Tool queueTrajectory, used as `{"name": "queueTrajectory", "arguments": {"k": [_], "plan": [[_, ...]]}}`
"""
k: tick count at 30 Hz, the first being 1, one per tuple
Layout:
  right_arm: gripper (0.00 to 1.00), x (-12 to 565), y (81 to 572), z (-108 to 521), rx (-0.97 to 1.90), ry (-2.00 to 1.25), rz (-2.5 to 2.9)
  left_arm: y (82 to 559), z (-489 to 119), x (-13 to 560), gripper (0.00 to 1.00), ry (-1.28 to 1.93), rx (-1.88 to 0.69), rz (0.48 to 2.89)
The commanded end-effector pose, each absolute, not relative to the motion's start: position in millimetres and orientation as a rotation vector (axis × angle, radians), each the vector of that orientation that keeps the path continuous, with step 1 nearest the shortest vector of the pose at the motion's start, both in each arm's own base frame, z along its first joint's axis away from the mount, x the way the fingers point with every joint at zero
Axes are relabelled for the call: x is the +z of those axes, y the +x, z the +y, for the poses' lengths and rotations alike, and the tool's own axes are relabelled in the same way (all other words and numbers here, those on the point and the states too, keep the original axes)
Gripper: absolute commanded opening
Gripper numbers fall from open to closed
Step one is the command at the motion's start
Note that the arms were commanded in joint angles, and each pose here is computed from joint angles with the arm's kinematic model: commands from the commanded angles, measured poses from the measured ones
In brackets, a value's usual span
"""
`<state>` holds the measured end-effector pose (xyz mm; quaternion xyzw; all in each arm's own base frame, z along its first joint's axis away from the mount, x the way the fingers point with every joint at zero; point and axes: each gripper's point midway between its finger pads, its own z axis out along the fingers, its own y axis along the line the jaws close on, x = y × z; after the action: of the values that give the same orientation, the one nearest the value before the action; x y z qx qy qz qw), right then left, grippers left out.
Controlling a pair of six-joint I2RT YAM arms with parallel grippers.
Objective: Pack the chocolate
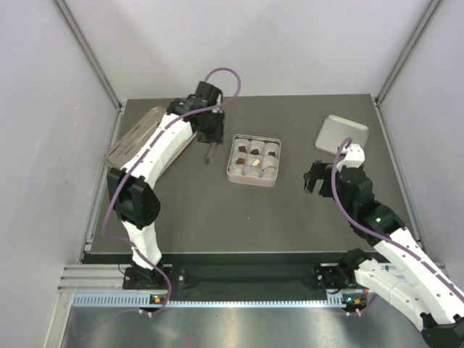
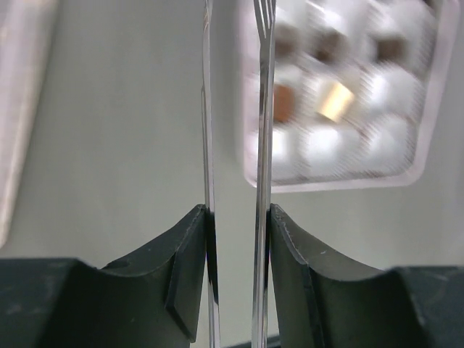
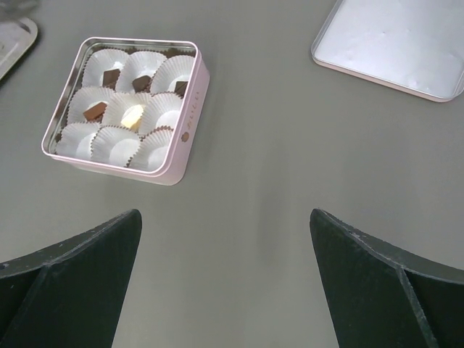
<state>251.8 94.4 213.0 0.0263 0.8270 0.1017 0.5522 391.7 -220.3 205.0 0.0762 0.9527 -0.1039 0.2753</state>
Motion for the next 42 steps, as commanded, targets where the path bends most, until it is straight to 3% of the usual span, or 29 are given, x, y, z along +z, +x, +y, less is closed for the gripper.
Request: {"name": "queueTrajectory", "arguments": {"k": [1, 8, 17, 42], "plan": [[1.0, 229, 254, 102, 0.291, 0.063, 1.904, 417, -172, 225, 0.43, 0.008, -0.233, 2.488], [1.0, 225, 255, 102, 0.285, 0.059, 1.906, 445, -99, 200, 0.43, -0.226, -0.13, 2.476], [1.0, 228, 258, 100, 0.259, 0.048, 1.899, 465, -52, 166, 0.42, -0.354, -0.032, 2.505], [1.0, 220, 264, 98, 0.213, 0.043, 1.911, 476, -16, 102, 0.42, -0.445, -0.019, 2.599]]}}
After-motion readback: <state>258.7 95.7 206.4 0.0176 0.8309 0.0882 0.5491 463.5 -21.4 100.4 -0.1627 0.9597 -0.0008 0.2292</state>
